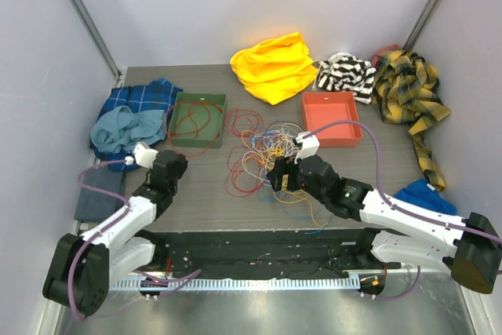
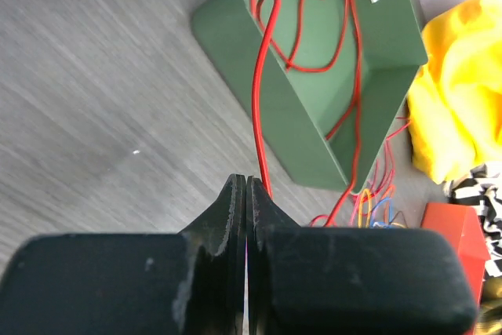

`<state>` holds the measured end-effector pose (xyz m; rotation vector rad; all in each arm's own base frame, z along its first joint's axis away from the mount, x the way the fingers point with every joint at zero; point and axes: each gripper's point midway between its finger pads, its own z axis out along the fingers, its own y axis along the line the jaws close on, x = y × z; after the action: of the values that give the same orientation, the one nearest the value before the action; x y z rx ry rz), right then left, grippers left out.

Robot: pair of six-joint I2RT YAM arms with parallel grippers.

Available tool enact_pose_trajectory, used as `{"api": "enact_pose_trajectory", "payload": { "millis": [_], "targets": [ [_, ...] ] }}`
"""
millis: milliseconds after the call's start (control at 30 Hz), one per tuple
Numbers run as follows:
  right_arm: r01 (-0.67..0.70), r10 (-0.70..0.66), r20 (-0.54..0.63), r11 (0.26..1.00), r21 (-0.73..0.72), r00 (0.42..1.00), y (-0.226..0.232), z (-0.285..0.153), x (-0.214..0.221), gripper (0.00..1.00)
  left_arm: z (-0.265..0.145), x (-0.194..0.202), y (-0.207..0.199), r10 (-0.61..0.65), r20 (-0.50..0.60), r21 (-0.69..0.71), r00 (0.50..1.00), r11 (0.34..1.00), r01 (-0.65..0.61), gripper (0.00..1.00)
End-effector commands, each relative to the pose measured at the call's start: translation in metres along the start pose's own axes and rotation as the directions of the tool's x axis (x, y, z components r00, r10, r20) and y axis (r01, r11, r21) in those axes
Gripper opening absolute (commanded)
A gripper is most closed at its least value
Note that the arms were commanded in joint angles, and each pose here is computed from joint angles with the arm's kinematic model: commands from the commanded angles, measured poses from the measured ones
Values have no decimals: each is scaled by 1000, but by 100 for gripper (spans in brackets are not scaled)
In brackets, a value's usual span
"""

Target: Untangle the cables

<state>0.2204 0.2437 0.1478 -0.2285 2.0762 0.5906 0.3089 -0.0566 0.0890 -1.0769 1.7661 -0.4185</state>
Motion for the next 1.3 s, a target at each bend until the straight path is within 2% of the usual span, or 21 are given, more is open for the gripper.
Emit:
{"api": "enact_pose_trajectory", "payload": {
  "millis": [0,100,267,433,500,533,600,633,700,733,800,833,900,933,967,1000,1067,1100,1167,1200,1267],
  "targets": [
    [-15,16,45,1000,-12,999,5,0,-11,83,3,-25,-43,-23,59,103,998,995,17,0],
    [-16,16,46,1000,-4,999,2,-2,-11,83,-2,-26,-51,1,33,116,999,993,-5,0],
    [-23,24,42,1000,-17,999,3,0,-6,83,-4,-45,-55,-18,104,155,994,988,2,0],
    [-19,20,39,1000,-16,999,5,1,-9,83,12,-65,-99,-15,88,197,996,980,-3,0],
    [-24,25,49,1000,-16,999,5,0,-12,83,31,-51,-100,20,27,158,999,987,-24,0],
    [-21,22,50,1000,-15,999,5,0,-12,83,35,-57,-119,18,22,174,1000,985,-22,0],
    [-25,25,52,1000,-13,998,4,-2,-13,83,58,-35,-112,63,-61,109,996,992,-56,0],
    [-23,24,51,1000,-10,998,4,-2,-12,83,64,-40,-131,59,-64,128,996,991,-50,0],
    [-19,19,48,1000,-7,999,2,-4,-11,83,90,-19,-118,106,-143,53,984,994,-99,0],
    [-19,19,55,1000,0,998,0,-5,-13,83,99,-26,-145,107,-150,79,983,992,-96,0],
    [-8,8,55,1000,9,998,-2,-7,-13,83,121,7,-109,195,-304,-66,933,972,-224,0],
    [-7,6,61,1000,17,998,-4,-8,-14,84,129,-10,-144,218,-289,-41,932,970,-239,0],
    [-1,-1,70,1000,19,998,-5,-9,-17,84,137,13,-100,315,-459,-170,831,887,-430,1],
    [2,-3,70,1000,21,998,-5,-9,-17,83,143,-5,-131,354,-432,-137,829,883,-449,3],
    [2,-3,73,1000,22,997,-5,-9,-18,84,143,-6,-123,398,-468,-152,789,843,-516,8],
    [3,-5,73,1000,21,997,-5,-9,-18,84,139,-17,-126,428,-480,-171,766,811,-560,22],
    [5,-6,71,1000,18,997,-4,-8,-18,83,139,-27,-114,466,-488,-223,738,751,-622,33],
    [5,-6,75,1000,16,997,-3,-8,-19,84,134,-34,-110,497,-494,-228,713,717,-658,48],
    [5,-6,73,1000,6,997,-1,-7,-18,83,122,-64,-110,539,-422,-301,729,675,-673,60],
    [3,-3,74,1000,3,997,0,-7,-19,84,116,-73,-106,558,-404,-324,725,654,-683,70],
    [2,-1,76,1000,-7,997,2,-7,-19,84,100,-98,-112,586,-335,-364,738,642,-675,77]
  ]
}}
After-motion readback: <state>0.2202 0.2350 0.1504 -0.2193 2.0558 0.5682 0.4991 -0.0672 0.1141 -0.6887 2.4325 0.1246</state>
